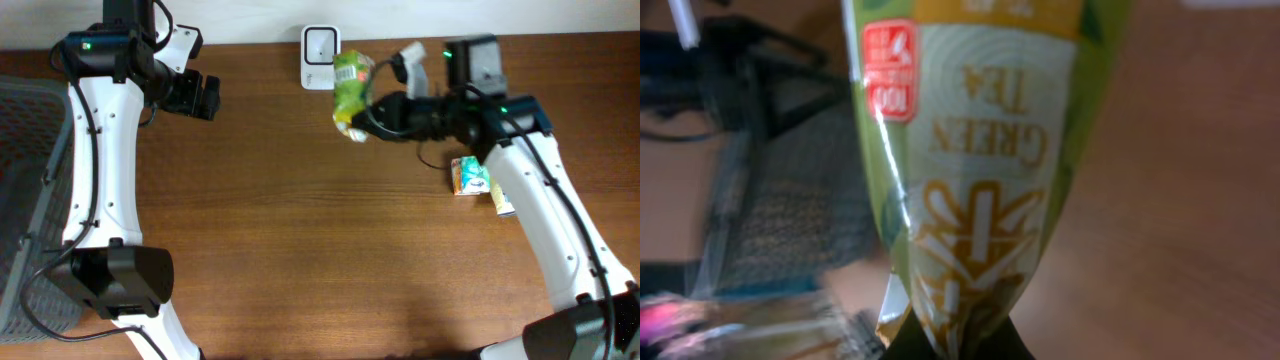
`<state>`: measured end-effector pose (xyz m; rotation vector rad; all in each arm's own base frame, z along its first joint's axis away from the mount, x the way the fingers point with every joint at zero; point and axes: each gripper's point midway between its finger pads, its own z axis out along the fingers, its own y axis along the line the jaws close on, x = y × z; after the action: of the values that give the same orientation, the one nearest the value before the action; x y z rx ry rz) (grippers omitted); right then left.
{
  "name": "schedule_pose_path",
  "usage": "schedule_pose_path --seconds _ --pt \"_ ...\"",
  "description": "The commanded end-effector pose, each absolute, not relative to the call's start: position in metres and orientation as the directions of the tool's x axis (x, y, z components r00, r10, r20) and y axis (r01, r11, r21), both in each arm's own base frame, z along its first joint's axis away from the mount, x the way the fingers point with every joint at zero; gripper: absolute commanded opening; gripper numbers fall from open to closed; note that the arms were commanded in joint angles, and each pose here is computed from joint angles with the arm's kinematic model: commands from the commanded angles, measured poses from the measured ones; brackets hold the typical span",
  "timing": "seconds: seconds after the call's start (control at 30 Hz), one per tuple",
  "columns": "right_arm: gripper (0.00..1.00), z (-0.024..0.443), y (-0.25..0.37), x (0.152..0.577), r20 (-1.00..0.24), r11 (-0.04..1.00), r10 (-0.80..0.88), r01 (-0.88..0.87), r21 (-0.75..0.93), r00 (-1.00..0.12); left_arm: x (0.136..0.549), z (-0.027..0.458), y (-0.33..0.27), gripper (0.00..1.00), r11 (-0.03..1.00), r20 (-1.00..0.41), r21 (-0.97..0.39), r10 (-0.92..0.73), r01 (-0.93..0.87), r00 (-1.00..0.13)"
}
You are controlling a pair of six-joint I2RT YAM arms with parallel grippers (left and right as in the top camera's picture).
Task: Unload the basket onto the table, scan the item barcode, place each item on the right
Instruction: 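Lift the green pouch and hold its barcode to the scanner, then carry the green pouch right and set it with the scanned items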
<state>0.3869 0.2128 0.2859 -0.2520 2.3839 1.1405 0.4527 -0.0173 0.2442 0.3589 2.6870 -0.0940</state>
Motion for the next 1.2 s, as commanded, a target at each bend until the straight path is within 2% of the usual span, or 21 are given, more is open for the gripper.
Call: schedule_pose_path --seconds 0.0,0.07,0.1,0.13,0.23,0.3,0.37,0.43,0.47,0.53,0.77,1.0,1.1,1.17 --pt "0.04 0.309 0.205 0.437 -0.687 0.908 -0.127 -0.363 0.211 -0.716 0.453 0.251 -0.016 0.99 0.960 -0.440 -0.006 0.248 0.279 -0.863" --pt "0.04 0.296 0.201 0.486 -0.711 0.956 -0.271 -0.268 -0.119 -0.649 0.453 0.251 -0.016 0.99 0.960 -0.440 -0.006 0.248 0.279 -0.863" --pt "0.04 0.281 0.203 0.519 -0.704 0.913 -0.405 -0.217 -0.345 -0.583 0.453 0.251 -0.016 0.99 0.960 -0.440 -0.006 0.248 0.279 -0.863" --pt "0.04 0.271 0.204 0.542 -0.680 0.858 -0.492 -0.171 -0.484 -0.543 0.453 0.251 -0.016 0.99 0.960 -0.440 -0.006 0.248 0.279 -0.863" --pt "0.04 0.234 0.212 0.597 -0.568 0.688 -0.686 -0.151 -0.710 -0.454 0.453 0.251 -0.016 0.99 0.960 -0.440 -0.006 0.248 0.279 -0.863" --pt "0.04 0.217 0.215 0.620 -0.511 0.607 -0.759 -0.154 -0.780 -0.403 0.453 0.251 -0.016 0.99 0.960 -0.440 -0.006 0.247 0.278 -0.863" --pt "0.04 0.205 0.201 0.642 -0.470 0.545 -0.787 -0.093 -0.833 -0.399 0.453 0.251 -0.016 0.99 0.960 -0.440 -0.006 0.247 0.278 -0.863" --pt "0.04 0.181 0.184 0.656 -0.360 0.444 -0.839 -0.131 -0.887 -0.408 0.453 0.251 -0.016 0.99 0.960 -0.440 -0.006 0.247 0.278 -0.863" --pt "0.04 0.167 0.175 0.660 -0.333 0.426 -0.842 -0.146 -0.893 -0.424 0.453 0.251 -0.016 0.99 0.960 -0.440 -0.006 0.247 0.278 -0.863" --pt "0.04 0.161 0.167 0.668 -0.354 0.440 -0.834 -0.122 -0.890 -0.424 0.453 0.251 -0.016 0.99 0.960 -0.440 -0.006 0.247 0.278 -0.863" --pt "0.04 0.153 0.190 0.679 -0.376 0.438 -0.873 -0.161 -0.885 -0.311 0.453 0.251 -0.016 0.99 0.960 -0.440 -0.006 0.248 0.279 -0.863" --pt "0.04 0.155 0.198 0.676 -0.358 0.416 -0.885 -0.161 -0.895 -0.299 0.453 0.251 -0.016 0.99 0.960 -0.440 -0.006 0.247 0.278 -0.863" --pt "0.04 0.174 0.212 0.670 -0.353 0.401 -0.895 -0.146 -0.904 -0.275 0.453 0.251 -0.016 0.99 0.960 -0.440 -0.006 0.248 0.279 -0.863" --pt "0.04 0.221 0.215 0.658 -0.435 0.475 -0.862 -0.117 -0.872 -0.259 0.453 0.251 -0.016 0.99 0.960 -0.440 -0.006 0.248 0.279 -0.863"
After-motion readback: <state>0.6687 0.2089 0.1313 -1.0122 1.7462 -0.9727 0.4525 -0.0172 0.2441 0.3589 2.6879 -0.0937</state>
